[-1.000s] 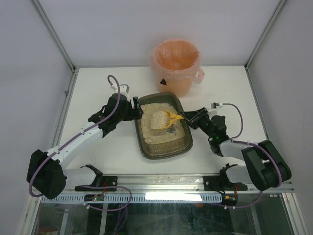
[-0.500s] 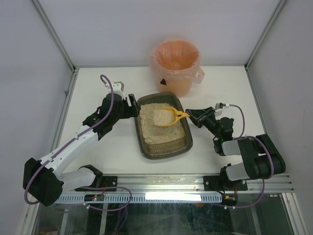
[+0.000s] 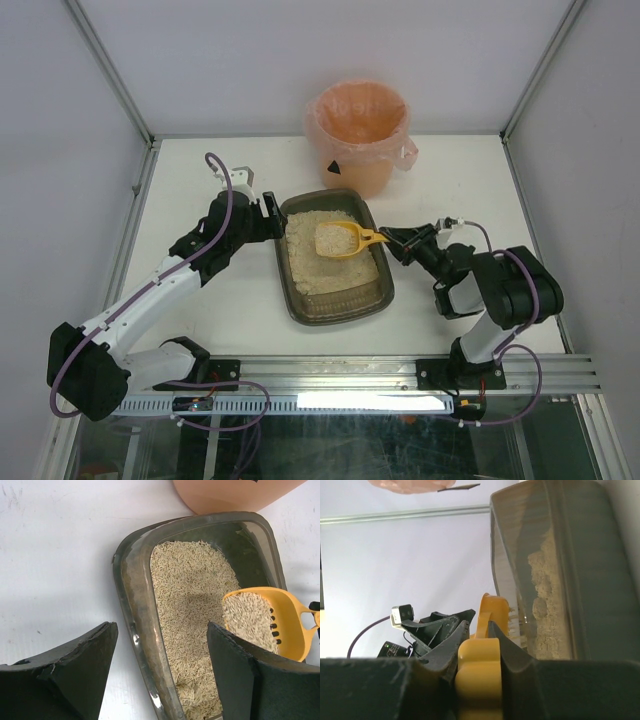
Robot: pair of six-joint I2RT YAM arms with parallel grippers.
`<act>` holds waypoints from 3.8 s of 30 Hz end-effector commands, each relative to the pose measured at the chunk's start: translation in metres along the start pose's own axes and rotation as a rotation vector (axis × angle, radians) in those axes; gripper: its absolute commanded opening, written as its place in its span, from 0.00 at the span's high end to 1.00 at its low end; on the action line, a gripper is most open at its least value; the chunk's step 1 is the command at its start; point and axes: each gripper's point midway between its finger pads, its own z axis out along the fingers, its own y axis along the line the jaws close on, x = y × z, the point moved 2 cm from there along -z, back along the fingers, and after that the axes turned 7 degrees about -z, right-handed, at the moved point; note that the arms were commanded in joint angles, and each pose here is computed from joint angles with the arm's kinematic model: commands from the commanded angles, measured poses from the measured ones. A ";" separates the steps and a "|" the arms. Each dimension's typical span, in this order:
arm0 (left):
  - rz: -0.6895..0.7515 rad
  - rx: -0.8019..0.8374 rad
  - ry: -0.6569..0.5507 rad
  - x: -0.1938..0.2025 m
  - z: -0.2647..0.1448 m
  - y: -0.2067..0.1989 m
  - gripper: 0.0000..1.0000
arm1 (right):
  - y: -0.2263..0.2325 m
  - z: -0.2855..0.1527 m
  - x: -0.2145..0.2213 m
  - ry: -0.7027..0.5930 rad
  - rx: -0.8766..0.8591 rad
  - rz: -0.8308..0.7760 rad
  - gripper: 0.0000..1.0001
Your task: Clean the litter box
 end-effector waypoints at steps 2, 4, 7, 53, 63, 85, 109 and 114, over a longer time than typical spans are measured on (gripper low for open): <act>0.002 0.025 -0.060 -0.017 -0.001 -0.007 0.25 | 0.043 0.001 -0.001 0.004 -0.158 -0.091 1.00; 0.004 0.026 -0.054 -0.018 -0.001 -0.008 0.25 | 0.035 -0.005 -0.016 -0.067 -0.125 -0.063 1.00; -0.006 0.023 -0.060 -0.016 -0.001 -0.005 0.25 | 0.055 0.010 0.010 0.062 -0.196 -0.128 1.00; -0.046 0.019 0.069 0.025 0.030 0.002 0.40 | 0.062 0.015 -0.013 -0.105 0.338 -0.680 1.00; -0.037 0.003 0.119 0.040 0.041 0.006 0.45 | 0.060 0.051 0.004 -0.055 0.494 -0.851 1.00; -0.017 -0.004 0.239 0.068 0.064 0.009 0.61 | -0.029 0.104 0.082 0.227 0.599 -0.835 1.00; -0.001 -0.024 0.187 0.050 0.057 0.008 0.56 | -0.010 0.095 0.098 0.118 0.271 -0.505 1.00; -0.001 -0.023 0.161 0.042 0.052 0.005 0.48 | 0.003 0.088 0.089 0.077 0.232 -0.496 1.00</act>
